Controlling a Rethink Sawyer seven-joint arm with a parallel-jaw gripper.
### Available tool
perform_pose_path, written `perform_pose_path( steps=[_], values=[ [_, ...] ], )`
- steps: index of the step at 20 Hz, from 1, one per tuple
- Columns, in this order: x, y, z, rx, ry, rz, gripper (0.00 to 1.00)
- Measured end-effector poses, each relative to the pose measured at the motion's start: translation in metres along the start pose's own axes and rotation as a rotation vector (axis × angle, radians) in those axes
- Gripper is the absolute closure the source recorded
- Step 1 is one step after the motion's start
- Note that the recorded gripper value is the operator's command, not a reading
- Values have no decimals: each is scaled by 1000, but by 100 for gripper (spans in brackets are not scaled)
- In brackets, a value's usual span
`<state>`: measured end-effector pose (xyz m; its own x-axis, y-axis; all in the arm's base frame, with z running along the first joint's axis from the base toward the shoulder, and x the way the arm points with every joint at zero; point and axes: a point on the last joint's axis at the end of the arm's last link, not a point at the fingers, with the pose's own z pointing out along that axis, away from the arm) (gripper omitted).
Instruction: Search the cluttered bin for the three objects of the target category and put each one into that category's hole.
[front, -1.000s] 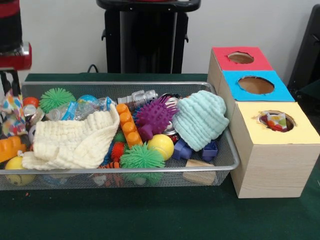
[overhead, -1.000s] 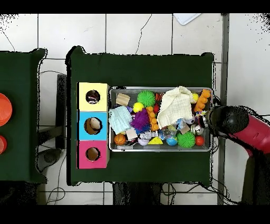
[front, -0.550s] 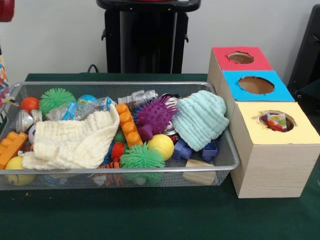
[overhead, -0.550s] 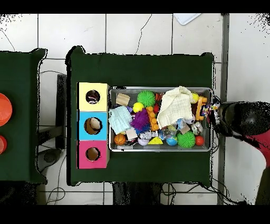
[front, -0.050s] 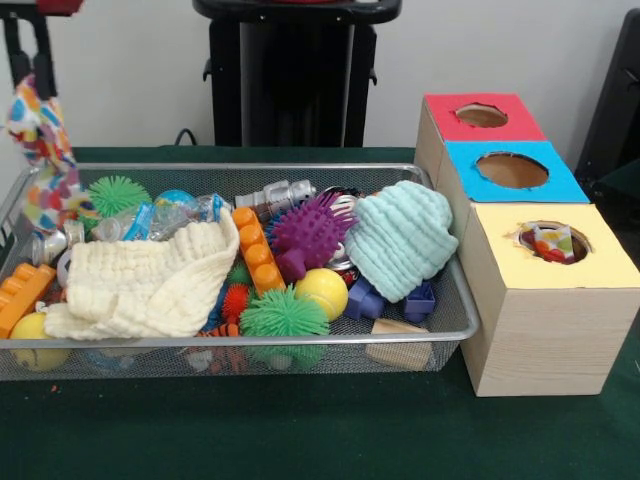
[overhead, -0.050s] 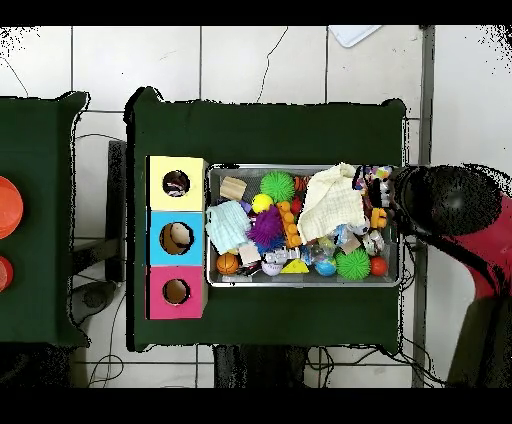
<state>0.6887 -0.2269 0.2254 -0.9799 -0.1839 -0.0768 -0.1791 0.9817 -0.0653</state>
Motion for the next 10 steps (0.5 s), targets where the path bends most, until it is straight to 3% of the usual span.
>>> perform_pose_path(
  steps=[10],
  values=[
    [-61, 78, -16, 27, -16, 49, 100]
  ],
)
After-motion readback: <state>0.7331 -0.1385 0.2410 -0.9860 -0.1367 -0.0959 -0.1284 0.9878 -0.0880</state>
